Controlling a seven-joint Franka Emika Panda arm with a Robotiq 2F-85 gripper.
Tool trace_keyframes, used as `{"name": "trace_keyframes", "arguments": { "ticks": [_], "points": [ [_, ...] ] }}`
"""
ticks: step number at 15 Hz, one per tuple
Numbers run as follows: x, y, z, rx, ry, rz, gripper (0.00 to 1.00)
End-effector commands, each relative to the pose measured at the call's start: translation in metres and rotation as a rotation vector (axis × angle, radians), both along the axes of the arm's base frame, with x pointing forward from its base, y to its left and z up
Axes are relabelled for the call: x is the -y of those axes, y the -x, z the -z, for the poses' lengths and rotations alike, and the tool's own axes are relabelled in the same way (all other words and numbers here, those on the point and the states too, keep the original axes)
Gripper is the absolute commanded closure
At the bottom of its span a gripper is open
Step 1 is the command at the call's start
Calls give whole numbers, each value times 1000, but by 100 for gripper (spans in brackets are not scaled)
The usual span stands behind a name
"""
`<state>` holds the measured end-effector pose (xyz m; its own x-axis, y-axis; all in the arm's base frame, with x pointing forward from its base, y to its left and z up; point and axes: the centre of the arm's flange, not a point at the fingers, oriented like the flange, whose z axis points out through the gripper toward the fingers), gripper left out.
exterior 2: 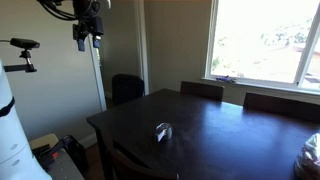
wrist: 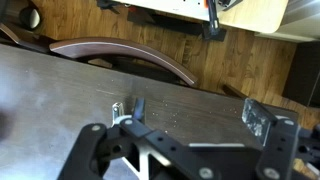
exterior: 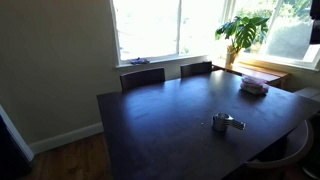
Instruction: Unstack the silver pots.
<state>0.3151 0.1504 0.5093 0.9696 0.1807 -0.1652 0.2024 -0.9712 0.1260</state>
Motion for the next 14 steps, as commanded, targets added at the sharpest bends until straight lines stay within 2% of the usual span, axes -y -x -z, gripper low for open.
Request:
{"name": "trace_keyframes", "arguments": {
  "ticks": [1,10,14],
  "points": [
    [0,0,0,-1,0,0,0],
    [0,0,1,-3,0,0,0],
    [-18,1,9,-13,3,-12,0]
  ]
}}
